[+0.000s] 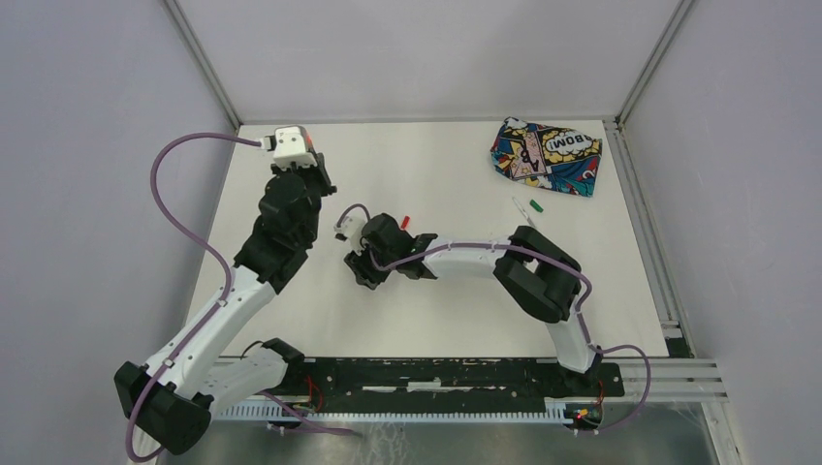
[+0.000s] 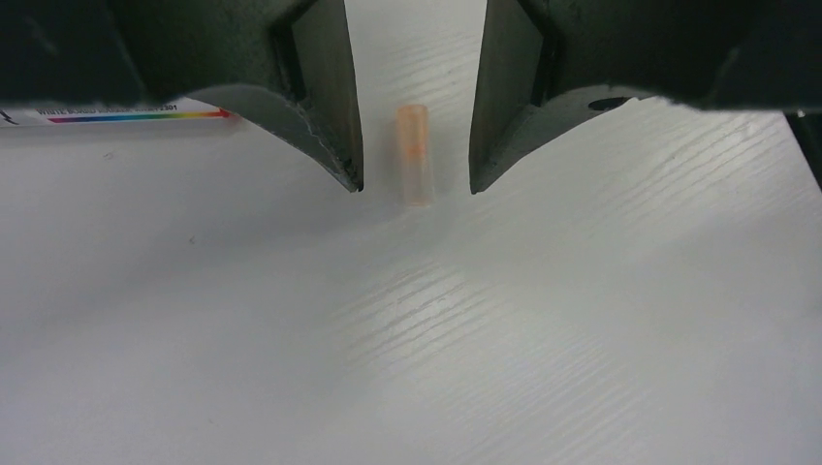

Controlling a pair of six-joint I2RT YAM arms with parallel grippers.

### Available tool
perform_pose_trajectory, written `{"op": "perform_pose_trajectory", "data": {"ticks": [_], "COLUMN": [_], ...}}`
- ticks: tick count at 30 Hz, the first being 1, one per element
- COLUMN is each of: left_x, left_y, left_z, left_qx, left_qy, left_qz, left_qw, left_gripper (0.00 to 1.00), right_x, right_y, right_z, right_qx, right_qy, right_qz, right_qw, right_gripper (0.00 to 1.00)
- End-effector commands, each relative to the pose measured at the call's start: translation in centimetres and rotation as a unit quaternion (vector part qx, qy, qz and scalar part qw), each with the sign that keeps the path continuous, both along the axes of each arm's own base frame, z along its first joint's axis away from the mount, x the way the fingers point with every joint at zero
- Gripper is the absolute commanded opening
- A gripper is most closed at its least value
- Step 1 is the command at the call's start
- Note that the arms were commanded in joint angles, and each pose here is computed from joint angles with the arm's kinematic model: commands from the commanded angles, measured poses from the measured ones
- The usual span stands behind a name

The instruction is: Insert the pens into the pen caps

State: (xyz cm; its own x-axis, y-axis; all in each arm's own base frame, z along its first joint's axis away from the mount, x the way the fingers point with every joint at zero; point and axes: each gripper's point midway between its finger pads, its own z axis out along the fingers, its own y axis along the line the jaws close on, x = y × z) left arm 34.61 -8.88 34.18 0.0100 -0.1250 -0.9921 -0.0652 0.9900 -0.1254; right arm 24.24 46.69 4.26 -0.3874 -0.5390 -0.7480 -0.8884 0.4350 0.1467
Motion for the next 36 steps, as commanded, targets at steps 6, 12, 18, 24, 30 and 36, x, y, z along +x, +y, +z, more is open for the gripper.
{"op": "perform_pose_trajectory", "data": {"ticks": [6, 12, 18, 24, 30, 36], "left_x": [0.0, 0.1, 0.2, 0.3, 0.4, 0.5], "left_y": [1.1, 0.9, 0.8, 0.7, 0.7, 0.7], "left_z": [1.2, 1.1, 1.0, 0.9, 0.8, 0.7], "left_qx": [0.007, 0.005, 0.004, 0.003, 0.002, 0.004], "left_qy": [-0.022, -0.022, -0.020, -0.018, -0.017, -0.015], "left_qz": [0.016, 0.010, 0.006, 0.004, 0.004, 0.003], "left_qw": [1.000, 1.000, 1.000, 1.000, 1.000, 1.000], "left_gripper": [0.02, 0.02, 0.02, 0.02, 0.02, 0.02], "right_x": [1.2, 1.3, 0.9, 0.0, 0.4, -0.6], "right_y": [0.2, -0.5, -1.8, -2.4, -2.8, -3.0], "right_z": [-1.6, -2.3, -3.2, -4.1, -3.0, 0.9], "right_qx": [-0.048, -0.082, -0.130, -0.169, -0.172, -0.122], "right_qy": [-0.018, -0.015, -0.017, -0.021, -0.043, -0.046], "right_qz": [0.010, 0.011, 0.008, 0.021, 0.007, 0.008], "right_qw": [0.999, 0.996, 0.991, 0.985, 0.984, 0.991], "right_gripper": [0.47, 0.42, 0.40, 0.35, 0.22, 0.17]}}
